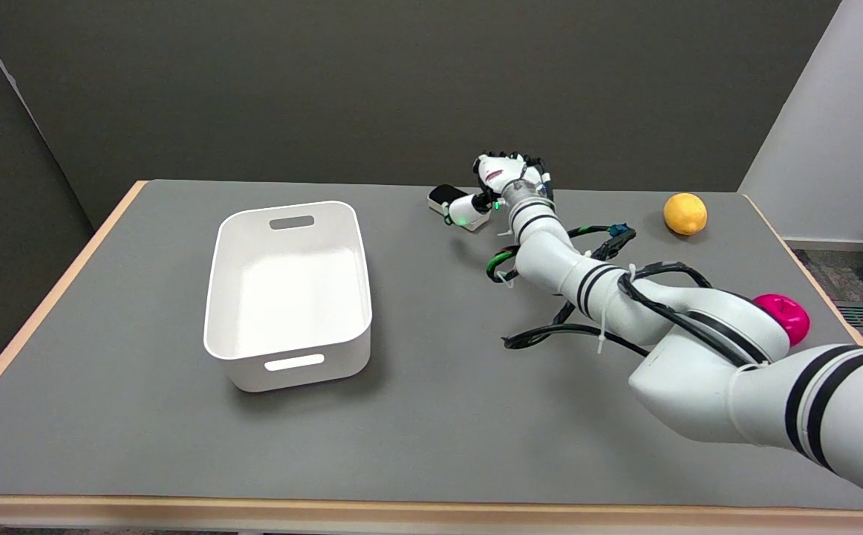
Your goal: Pick up the chalkboard eraser.
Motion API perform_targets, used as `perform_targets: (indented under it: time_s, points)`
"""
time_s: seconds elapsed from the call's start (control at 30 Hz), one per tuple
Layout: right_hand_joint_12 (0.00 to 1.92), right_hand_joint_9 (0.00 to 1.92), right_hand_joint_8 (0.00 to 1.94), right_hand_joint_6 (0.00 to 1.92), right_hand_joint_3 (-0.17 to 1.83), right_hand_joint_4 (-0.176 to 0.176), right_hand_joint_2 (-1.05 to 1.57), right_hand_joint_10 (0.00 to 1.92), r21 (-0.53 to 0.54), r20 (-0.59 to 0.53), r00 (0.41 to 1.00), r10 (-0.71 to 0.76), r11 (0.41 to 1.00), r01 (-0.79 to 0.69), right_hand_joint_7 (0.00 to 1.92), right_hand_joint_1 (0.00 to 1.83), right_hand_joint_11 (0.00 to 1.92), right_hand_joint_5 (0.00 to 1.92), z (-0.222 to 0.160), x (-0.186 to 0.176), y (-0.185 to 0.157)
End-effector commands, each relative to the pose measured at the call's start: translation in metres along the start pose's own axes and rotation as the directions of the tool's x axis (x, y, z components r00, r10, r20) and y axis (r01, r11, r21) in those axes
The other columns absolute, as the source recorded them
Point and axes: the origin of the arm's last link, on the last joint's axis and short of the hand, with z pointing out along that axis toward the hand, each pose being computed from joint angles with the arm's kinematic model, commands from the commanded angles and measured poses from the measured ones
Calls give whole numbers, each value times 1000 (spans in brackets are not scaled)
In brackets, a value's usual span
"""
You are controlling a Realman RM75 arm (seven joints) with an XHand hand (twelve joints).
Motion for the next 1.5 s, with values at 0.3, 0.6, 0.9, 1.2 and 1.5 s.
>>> perform_targets:
  time_s: [0.3,0.6,0.9,1.2,1.5]
  points:
    - [1234,146,449,433,809,-165,647,868,34,-58,996,62,998,-60,288,538,0,186,6,31,-25]
    - [1215,143,438,425,805,-162,653,864,55,-57,996,68,996,-65,281,540,-1,183,5,31,-31]
    - [1208,141,428,419,806,-159,654,858,40,-43,997,61,997,-59,277,535,-1,180,4,24,-25]
    - [1207,141,425,414,805,-153,654,857,42,-39,997,64,997,-63,276,534,-1,179,3,21,-25]
    - [1206,139,421,411,805,-151,655,854,52,-50,996,74,996,-71,273,532,-1,177,1,22,-27]
